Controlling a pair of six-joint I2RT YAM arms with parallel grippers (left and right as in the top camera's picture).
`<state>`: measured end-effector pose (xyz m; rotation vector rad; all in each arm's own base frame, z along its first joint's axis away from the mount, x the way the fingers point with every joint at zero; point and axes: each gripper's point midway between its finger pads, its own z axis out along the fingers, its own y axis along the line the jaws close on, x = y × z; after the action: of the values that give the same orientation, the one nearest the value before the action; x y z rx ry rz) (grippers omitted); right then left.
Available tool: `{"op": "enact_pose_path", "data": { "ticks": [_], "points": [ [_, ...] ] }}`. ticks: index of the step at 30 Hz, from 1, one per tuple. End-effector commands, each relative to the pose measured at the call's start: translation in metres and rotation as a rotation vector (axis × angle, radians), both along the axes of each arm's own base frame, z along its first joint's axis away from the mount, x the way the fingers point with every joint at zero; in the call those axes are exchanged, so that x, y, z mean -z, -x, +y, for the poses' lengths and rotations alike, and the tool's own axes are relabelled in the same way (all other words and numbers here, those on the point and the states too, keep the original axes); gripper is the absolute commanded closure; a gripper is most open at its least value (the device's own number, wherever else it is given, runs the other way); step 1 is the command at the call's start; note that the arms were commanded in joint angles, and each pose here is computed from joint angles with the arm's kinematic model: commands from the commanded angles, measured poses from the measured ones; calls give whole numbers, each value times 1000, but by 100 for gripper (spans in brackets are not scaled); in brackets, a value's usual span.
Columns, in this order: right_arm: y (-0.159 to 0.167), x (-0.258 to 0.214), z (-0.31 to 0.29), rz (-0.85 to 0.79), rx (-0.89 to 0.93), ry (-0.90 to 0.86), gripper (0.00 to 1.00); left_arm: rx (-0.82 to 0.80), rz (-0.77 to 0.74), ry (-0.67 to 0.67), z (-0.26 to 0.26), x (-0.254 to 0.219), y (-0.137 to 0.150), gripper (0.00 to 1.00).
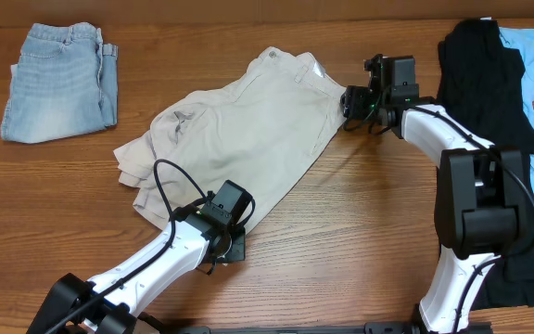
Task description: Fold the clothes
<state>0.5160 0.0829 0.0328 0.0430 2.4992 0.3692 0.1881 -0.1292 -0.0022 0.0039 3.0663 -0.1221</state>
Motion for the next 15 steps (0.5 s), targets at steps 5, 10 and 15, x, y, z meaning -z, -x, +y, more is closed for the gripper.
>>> {"op": "enact_pose_path", "data": {
  "ticks": [5,10,15],
  "points": [
    [1,31,23,34,-50,-10,48,-50,54,32,-4,0,10,96],
    [-1,31,36,24,-82,-52,61,-84,27,-19,5,0,5,96],
    [2,10,40,40,-83,-104,96,-132,30,-74,20,-14,-4,96]
  ]
}}
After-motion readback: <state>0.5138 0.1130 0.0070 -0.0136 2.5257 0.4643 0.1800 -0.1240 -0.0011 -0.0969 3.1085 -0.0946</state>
